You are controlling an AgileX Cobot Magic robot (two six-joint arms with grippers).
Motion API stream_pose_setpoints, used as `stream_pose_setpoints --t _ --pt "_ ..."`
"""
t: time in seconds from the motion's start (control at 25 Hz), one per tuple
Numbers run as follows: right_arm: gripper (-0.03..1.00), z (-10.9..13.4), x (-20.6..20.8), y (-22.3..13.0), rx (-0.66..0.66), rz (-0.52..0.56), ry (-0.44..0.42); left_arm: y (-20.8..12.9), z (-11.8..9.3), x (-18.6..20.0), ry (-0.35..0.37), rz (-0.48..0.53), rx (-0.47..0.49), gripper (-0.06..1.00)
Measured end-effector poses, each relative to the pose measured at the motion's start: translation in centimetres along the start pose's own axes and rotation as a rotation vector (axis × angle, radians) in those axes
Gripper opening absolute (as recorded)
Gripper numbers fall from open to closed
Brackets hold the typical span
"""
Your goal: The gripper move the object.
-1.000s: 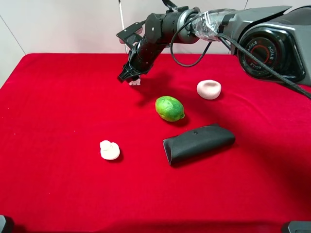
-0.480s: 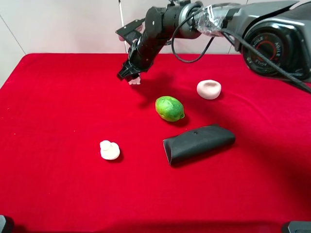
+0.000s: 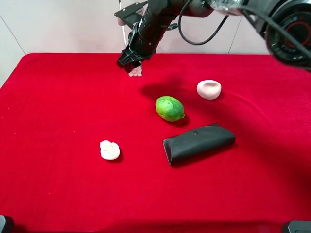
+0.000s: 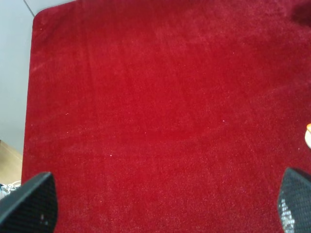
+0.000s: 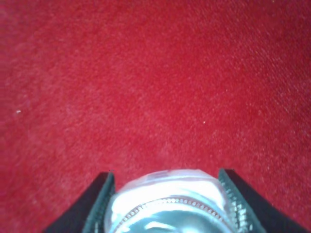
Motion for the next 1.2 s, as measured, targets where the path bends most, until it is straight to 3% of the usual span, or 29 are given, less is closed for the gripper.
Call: stream_pose_setpoints --t 0.36,1.2 --pt "0.36 0.5 4.3 -3.0 -0.019 -0.015 -0.019 0.0 0.0 0.0 0.000 0.000 0.000 0.88" --pt "0.36 -4.9 14.3 -17.3 -0.324 -0.024 -0.168 0.0 0.0 0.0 0.000 0.000 0.000 0.88"
Point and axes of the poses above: a point on each arm's last joint axis where the gripper is mounted, x pointing back along that axis away from the gripper, z along the wrist's bending axis when the last joint is at zero, y = z × x, the point moved 3 cm from there along -x, pointing out along that axis toward the gripper, and after that the axes turned 12 degrees about -x, right-handed, at the moved point
